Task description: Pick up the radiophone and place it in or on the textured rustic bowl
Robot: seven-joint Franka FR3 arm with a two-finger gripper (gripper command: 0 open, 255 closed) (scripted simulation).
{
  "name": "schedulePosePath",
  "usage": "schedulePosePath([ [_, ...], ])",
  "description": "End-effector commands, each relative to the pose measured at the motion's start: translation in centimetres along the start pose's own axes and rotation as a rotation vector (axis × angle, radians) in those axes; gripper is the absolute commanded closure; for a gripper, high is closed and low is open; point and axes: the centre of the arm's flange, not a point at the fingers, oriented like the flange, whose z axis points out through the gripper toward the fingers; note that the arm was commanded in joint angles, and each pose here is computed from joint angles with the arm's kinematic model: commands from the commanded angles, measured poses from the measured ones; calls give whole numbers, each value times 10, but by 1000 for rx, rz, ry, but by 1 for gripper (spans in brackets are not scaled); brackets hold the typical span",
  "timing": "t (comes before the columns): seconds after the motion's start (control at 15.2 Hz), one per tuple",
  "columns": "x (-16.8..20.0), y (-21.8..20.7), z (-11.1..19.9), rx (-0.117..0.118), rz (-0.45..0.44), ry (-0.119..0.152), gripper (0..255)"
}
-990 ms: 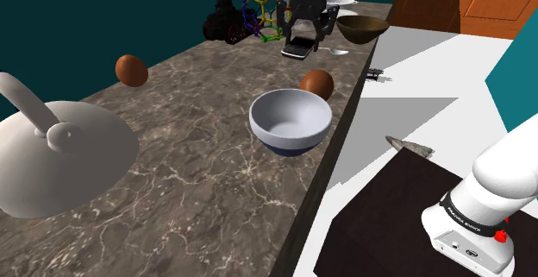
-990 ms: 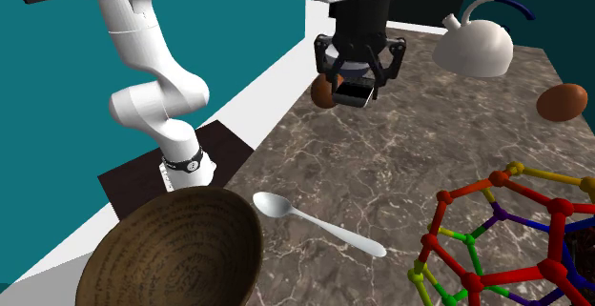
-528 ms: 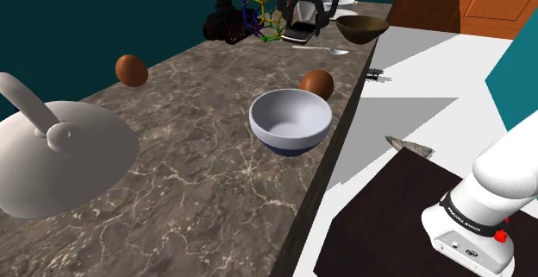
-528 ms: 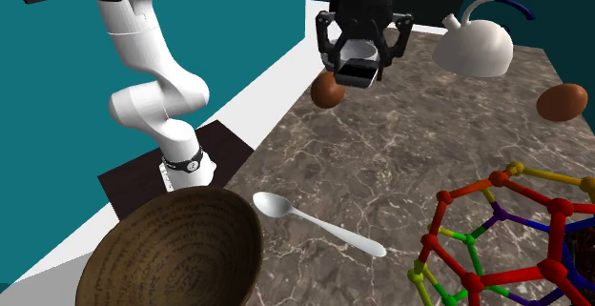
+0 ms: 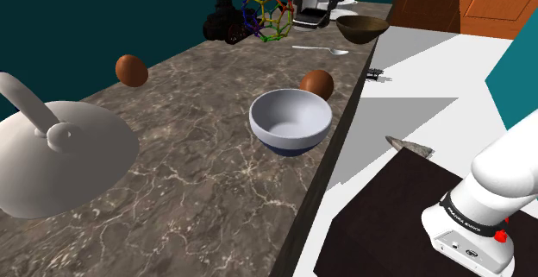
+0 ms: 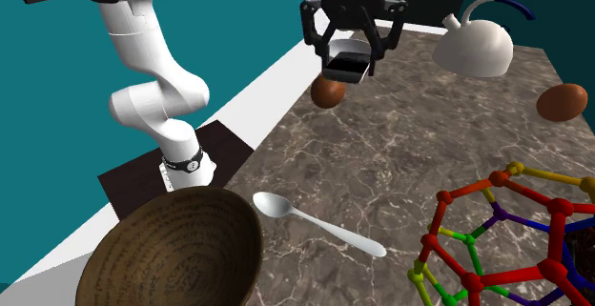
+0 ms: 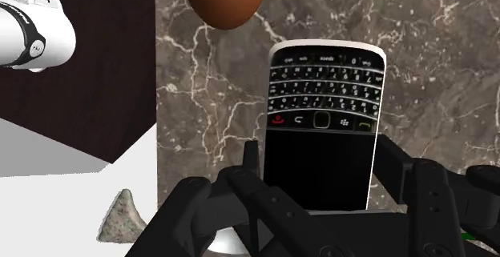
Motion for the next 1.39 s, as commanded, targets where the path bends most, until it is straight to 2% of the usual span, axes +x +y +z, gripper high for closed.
schedulePosePath([
  [0.0,25,10,-3,0,-1,0,255],
  [1.32,270,107,-19,0,-1,0,255],
])
